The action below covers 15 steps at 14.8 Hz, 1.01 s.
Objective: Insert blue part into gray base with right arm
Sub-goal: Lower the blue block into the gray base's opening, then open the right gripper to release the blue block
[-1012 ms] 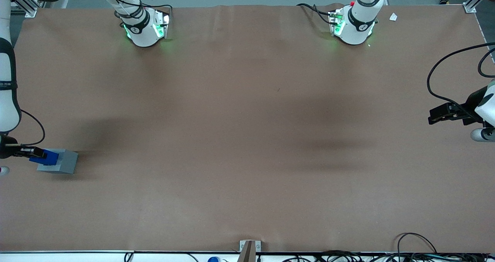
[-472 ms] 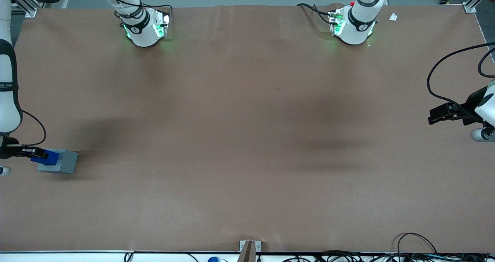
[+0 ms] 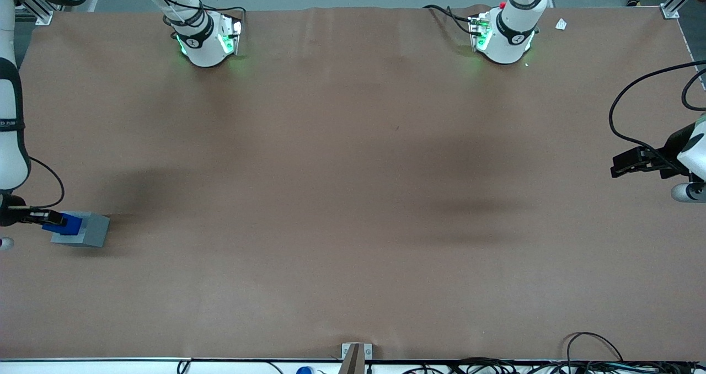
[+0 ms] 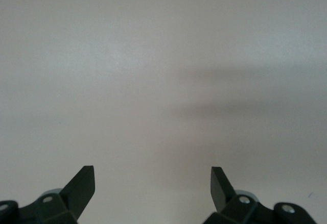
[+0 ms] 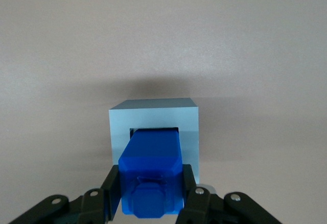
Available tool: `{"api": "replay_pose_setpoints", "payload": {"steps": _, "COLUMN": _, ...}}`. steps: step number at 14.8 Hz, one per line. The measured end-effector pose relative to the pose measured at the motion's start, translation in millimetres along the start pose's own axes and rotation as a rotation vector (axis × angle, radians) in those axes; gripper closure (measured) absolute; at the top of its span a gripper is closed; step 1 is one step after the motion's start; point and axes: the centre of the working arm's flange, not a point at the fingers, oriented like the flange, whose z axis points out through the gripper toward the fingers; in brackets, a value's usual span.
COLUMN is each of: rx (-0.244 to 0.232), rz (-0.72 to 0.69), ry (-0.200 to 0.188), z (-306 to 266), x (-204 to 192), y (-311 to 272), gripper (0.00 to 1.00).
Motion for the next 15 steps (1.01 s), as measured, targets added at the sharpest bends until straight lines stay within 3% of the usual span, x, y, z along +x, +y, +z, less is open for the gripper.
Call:
{"api": "replay_pose_setpoints", "payload": {"steps": 5, "rx": 0.002, "rz": -0.001, "ry": 0.0, "z": 0.4, "x": 0.3, "y": -0.7, "gripper": 0.49}}
{"api": "replay_pose_setpoints", "payload": {"steps": 6, "rx": 0.003, "rz": -0.002, "ry": 0.001, "z": 0.4, "x": 0.5, "y": -1.3, "gripper": 0.44}}
{"api": "replay_pose_setpoints", "payload": {"steps": 8, "rx": 0.005, "rz": -0.006, "ry": 0.005, "z": -0.9, "x": 2.4, "y": -4.5, "gripper": 0.25}}
{"api": "replay_pose_setpoints", "payload": {"steps": 11, "rx": 0.001, "rz": -0.035, "ry": 0.048, "z": -23.9, "x": 13.9, "y": -19.2, "gripper": 0.0}}
{"api": "replay_pose_setpoints", "payload": {"steps": 13, "rx": -0.002, "rz": -0.074, "ry": 0.077, "z": -59.0, "x": 21.0, "y": -45.7, "gripper": 0.0}}
{"api": "replay_pose_setpoints", "payload": {"steps": 15, "rx": 0.009, "rz": -0.112, "ry": 0.07, "z": -96.6, "x": 18.3, "y": -75.0, "gripper": 0.0}}
